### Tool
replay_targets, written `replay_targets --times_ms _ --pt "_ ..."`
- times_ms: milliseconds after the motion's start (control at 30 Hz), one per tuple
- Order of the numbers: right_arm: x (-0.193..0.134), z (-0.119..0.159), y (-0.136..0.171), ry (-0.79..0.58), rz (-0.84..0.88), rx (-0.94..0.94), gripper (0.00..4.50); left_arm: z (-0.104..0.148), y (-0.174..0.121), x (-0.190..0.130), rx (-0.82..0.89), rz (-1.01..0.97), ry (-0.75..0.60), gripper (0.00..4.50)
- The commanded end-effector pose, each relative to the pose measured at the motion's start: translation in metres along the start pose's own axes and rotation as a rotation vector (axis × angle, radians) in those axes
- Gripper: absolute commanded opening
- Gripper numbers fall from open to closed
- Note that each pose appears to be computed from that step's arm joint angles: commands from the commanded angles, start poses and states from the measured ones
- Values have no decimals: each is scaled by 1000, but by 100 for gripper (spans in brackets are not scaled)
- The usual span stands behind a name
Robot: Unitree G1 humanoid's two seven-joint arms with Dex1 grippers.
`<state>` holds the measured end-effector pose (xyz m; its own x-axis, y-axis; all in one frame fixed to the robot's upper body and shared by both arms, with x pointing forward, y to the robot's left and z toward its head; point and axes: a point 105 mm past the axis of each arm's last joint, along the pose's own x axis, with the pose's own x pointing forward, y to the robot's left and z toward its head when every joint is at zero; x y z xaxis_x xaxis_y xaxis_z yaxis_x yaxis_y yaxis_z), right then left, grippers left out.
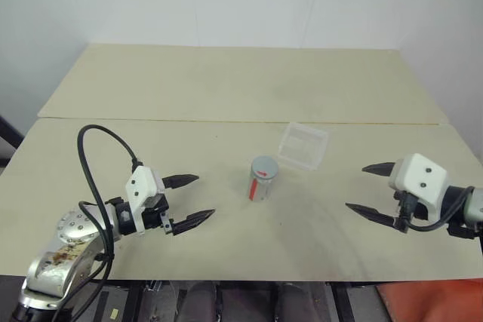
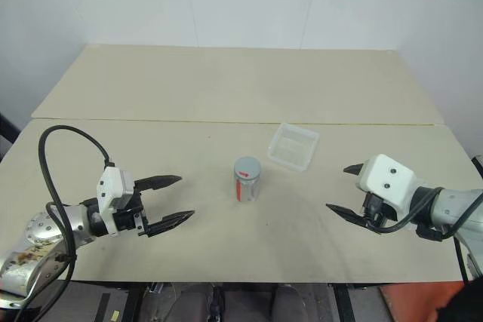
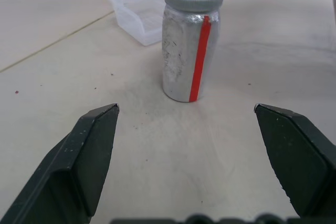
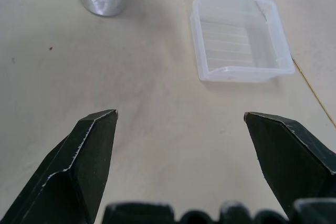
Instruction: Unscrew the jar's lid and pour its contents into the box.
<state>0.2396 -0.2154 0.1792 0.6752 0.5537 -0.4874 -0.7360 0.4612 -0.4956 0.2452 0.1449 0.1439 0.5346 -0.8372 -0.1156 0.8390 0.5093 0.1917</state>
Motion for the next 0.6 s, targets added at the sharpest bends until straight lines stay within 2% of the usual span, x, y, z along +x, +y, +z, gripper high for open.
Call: replay_targets --times_ms 33,167,500,600 --pt "0 5 2 -9 -15 -21 447 3 -4 6 57 37 -68 450" --pt "2 4 0 -11 -31 -17 447 4 -16 14 44 63 -166 450" --pt "4 10 -8 -31 -94 -25 447 0 -21 44 40 210 -272 450" --pt "2 11 -10 -29 -110 -27 447 -2 -31 51 8 178 -283 450"
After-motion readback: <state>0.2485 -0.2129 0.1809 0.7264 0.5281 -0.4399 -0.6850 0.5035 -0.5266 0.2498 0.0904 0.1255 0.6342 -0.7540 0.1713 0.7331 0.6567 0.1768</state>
